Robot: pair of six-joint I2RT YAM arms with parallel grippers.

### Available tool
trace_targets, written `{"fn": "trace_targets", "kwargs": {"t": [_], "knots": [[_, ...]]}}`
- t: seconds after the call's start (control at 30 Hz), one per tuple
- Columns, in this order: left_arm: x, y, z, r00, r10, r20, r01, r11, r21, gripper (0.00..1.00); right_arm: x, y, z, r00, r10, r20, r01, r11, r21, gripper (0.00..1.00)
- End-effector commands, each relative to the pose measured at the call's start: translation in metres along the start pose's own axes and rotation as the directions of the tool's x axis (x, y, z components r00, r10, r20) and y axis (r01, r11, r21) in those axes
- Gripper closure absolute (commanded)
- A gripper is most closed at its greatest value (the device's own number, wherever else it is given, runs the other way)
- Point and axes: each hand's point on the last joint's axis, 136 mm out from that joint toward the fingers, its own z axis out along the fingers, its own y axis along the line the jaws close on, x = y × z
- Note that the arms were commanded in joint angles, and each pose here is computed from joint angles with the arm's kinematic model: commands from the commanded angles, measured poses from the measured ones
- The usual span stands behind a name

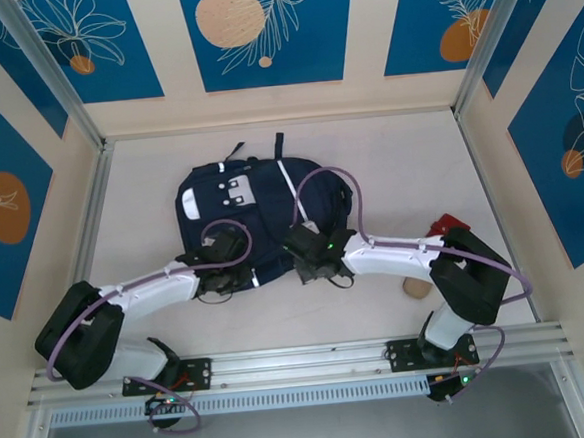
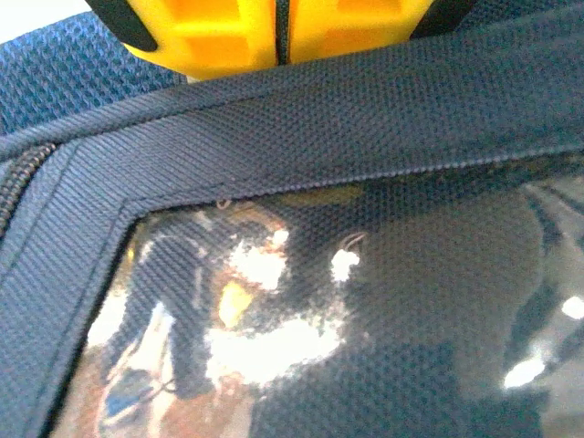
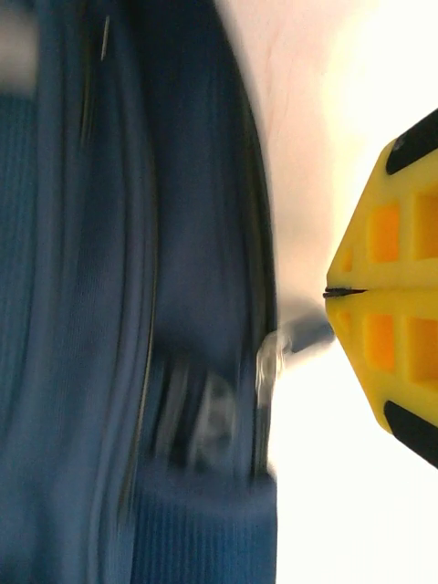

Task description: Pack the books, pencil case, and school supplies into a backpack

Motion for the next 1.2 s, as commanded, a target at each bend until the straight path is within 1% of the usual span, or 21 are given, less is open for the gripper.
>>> {"fn": "trace_targets", "kwargs": {"t": [0.0,0.13,0.17,0.2,0.23,0.27,0.3,0.33,0.4,0.43,0.5,0.6,0.87,1.0,1.17], "knots": [[0.018,0.071,0.011,0.999,-0.022,-0.047,0.009,0.968,-0.252,0.89,0.019,-0.053,-0.003,0.998,0.005,-0.059,0.005,0.984,0.179,1.00],[0.021,0.072,0.015,0.998,-0.029,-0.060,0.013,0.967,-0.254,0.90,0.016,-0.061,-0.005,0.998,-0.003,-0.065,0.015,0.982,0.187,1.00],[0.021,0.072,0.015,0.998,-0.029,-0.059,0.013,0.968,-0.249,0.90,0.016,-0.060,-0.005,0.997,-0.007,-0.071,0.020,0.985,0.170,1.00],[0.020,0.070,0.014,0.998,-0.027,-0.059,0.012,0.971,-0.240,0.90,0.016,-0.052,-0.006,0.997,-0.027,-0.077,0.036,0.992,0.120,1.00],[0.020,0.068,0.014,0.998,-0.023,-0.061,0.008,0.972,-0.233,0.90,0.016,-0.037,-0.007,0.995,-0.062,-0.075,0.066,0.997,0.042,0.97],[0.019,0.066,0.013,0.998,-0.021,-0.061,0.006,0.974,-0.224,0.90,0.016,-0.023,-0.009,0.994,-0.090,-0.070,0.088,0.996,-0.033,0.91],[0.018,0.064,0.012,0.998,-0.018,-0.059,0.004,0.976,-0.218,0.90,0.017,-0.010,-0.012,0.993,-0.103,-0.064,0.096,0.991,-0.097,0.82],[0.017,0.062,0.012,0.998,-0.014,-0.059,0.001,0.977,-0.216,0.90,0.016,0.001,-0.014,0.992,-0.106,-0.063,0.096,0.985,-0.144,0.76],[0.016,0.061,0.010,0.998,-0.010,-0.060,-0.002,0.977,-0.213,0.90,0.014,0.016,-0.016,0.992,-0.105,-0.065,0.091,0.977,-0.190,0.66],[0.016,0.061,0.010,0.998,-0.010,-0.058,-0.002,0.977,-0.213,0.90,0.013,0.021,-0.014,0.993,-0.100,-0.069,0.085,0.978,-0.189,0.60],[0.015,0.060,0.009,0.998,-0.012,-0.055,0.001,0.978,-0.210,0.90,0.011,0.033,-0.011,0.992,-0.105,-0.072,0.090,0.978,-0.188,0.57],[0.014,0.059,0.009,0.998,-0.013,-0.053,0.002,0.978,-0.209,0.90,0.008,0.042,-0.003,0.992,-0.099,-0.075,0.088,0.987,-0.135,0.54],[0.015,0.059,0.009,0.998,-0.012,-0.060,-0.001,0.977,-0.211,0.89,-0.001,0.048,0.015,0.997,-0.004,-0.073,0.004,1.000,-0.007,0.53],[0.016,0.060,0.009,0.998,-0.010,-0.062,-0.003,0.977,-0.211,0.89,-0.003,0.055,0.021,0.997,-0.002,-0.079,0.002,1.000,-0.008,0.53],[0.016,0.059,0.009,0.998,-0.009,-0.062,-0.004,0.978,-0.210,0.89,-0.005,0.062,0.024,0.996,0.000,-0.084,-0.001,1.000,-0.009,0.51]]}}
